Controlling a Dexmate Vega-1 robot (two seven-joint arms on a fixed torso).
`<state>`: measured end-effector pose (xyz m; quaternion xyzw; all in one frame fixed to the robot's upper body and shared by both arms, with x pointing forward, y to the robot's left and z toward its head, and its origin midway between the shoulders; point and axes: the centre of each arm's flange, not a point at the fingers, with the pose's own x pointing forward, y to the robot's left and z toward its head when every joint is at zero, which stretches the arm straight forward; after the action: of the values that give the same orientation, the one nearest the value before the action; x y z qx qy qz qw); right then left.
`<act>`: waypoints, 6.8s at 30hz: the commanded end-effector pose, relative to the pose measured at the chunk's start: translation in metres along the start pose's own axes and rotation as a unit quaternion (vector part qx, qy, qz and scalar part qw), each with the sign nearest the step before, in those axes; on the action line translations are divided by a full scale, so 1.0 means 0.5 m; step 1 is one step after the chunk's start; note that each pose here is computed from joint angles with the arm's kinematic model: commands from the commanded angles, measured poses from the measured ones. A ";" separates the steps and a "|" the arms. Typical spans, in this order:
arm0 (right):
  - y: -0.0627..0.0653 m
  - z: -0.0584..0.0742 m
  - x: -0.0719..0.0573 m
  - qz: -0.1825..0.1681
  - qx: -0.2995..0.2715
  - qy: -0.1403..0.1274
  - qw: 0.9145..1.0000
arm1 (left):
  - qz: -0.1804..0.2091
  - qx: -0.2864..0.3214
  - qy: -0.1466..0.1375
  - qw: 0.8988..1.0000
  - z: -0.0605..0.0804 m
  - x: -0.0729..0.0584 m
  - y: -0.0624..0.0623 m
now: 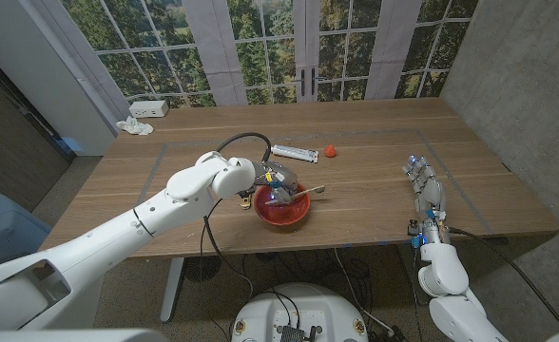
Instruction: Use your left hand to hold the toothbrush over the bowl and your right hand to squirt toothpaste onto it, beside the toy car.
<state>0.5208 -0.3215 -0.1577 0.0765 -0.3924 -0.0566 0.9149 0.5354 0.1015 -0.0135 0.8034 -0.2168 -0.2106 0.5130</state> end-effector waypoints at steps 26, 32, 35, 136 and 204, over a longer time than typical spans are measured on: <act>0.017 0.009 0.019 -0.001 -0.016 0.003 1.000 | 0.126 -0.163 -0.020 0.978 -0.056 -0.037 0.030; 0.026 0.015 0.029 0.004 -0.023 0.002 1.000 | 0.150 -0.202 -0.004 0.968 -0.077 -0.052 0.034; 0.032 0.019 0.036 0.009 -0.027 0.001 1.000 | 0.160 -0.216 0.000 0.963 -0.086 -0.058 0.034; 0.290 0.153 0.253 0.215 -0.253 -0.033 0.943 | 0.264 -0.572 0.010 0.777 -0.272 -0.156 -0.081; 0.440 0.137 0.326 0.292 -0.409 -0.045 0.864 | 0.301 -0.672 -0.016 0.677 -0.270 -0.193 -0.140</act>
<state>0.5833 -0.1487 0.0418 -0.3985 -0.3908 0.0505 0.8282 0.5415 0.2786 -0.0107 0.1554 -0.2592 -0.1393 0.9430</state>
